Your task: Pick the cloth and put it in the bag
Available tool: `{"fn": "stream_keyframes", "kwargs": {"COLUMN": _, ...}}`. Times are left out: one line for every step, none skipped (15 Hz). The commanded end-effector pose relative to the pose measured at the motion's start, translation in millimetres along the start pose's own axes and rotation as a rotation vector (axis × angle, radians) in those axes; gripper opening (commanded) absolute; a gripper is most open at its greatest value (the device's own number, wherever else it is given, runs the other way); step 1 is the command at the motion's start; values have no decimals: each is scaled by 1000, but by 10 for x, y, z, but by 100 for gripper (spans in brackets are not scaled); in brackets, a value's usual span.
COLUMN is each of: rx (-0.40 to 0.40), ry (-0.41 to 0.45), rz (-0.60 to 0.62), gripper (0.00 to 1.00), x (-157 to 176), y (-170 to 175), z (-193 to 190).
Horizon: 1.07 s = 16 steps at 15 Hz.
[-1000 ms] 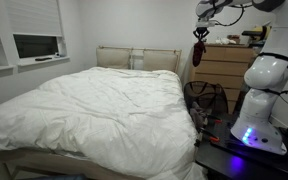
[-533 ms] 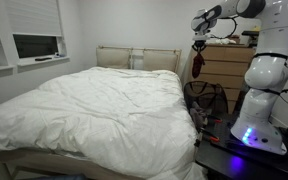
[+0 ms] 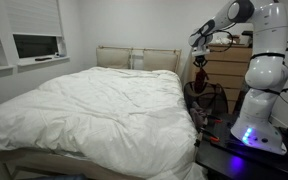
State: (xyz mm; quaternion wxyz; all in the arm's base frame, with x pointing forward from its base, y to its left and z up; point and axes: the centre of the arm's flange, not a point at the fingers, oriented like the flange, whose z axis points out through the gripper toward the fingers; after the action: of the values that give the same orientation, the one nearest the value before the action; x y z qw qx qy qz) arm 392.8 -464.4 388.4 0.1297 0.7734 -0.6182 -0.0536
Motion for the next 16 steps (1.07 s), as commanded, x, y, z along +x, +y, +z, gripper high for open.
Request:
{"fn": "stream_keyframes", "kwargs": {"rx": -61, "ry": -39, "rz": -13, "gripper": 1, "x": -223, "y": 97, "z": 628}}
{"fn": "stream_keyframes", "kwargs": {"rx": -69, "ry": -47, "rz": -21, "gripper": 1, "x": -262, "y": 123, "z": 784}}
{"fn": "stream_keyframes", "kwargs": {"rx": -81, "ry": -44, "rz": -27, "gripper": 1, "x": -290, "y": 148, "z": 921}}
{"fn": "stream_keyframes", "kwargs": {"rx": -90, "ry": -41, "rz": -33, "gripper": 1, "x": -316, "y": 177, "z": 1041}}
{"fn": "stream_keyframes", "kwargs": {"rx": -93, "ry": -28, "rz": -38, "gripper": 1, "x": -327, "y": 206, "z": 1132}}
{"fn": "stream_keyframes", "kwargs": {"rx": -86, "ry": -7, "rz": -41, "gripper": 1, "x": -344, "y": 224, "z": 1217}}
{"fn": "stream_keyframes", "kwargs": {"rx": -79, "ry": 18, "rz": -45, "gripper": 1, "x": -344, "y": 243, "z": 1268}}
{"fn": "stream_keyframes", "kwargs": {"rx": -67, "ry": 56, "rz": -51, "gripper": 1, "x": -342, "y": 263, "z": 1328}}
{"fn": "stream_keyframes", "kwargs": {"rx": -53, "ry": 89, "rz": -46, "gripper": 1, "x": -342, "y": 276, "z": 1383}}
{"fn": "stream_keyframes", "kwargs": {"rx": -47, "ry": 111, "rz": -46, "gripper": 29, "x": -342, "y": 294, "z": 1417}}
{"fn": "stream_keyframes", "kwargs": {"rx": -32, "ry": 133, "rz": -50, "gripper": 30, "x": -344, "y": 313, "z": 1454}}
{"fn": "stream_keyframes", "kwargs": {"rx": -23, "ry": 148, "rz": -52, "gripper": 37, "x": -350, "y": 327, "z": 1481}}
{"fn": "stream_keyframes", "kwargs": {"rx": -13, "ry": 160, "rz": -51, "gripper": 44, "x": -349, "y": 344, "z": 1501}}
{"fn": "stream_keyframes", "kwargs": {"rx": -5, "ry": 173, "rz": -48, "gripper": 53, "x": -356, "y": 355, "z": 1523}}
{"fn": "stream_keyframes", "kwargs": {"rx": 8, "ry": 203, "rz": -55, "gripper": 60, "x": -370, "y": 370, "z": 1526}}
{"fn": "stream_keyframes", "kwargs": {"rx": 14, "ry": 218, "rz": -61, "gripper": 69, "x": -379, "y": 373, "z": 1514}}
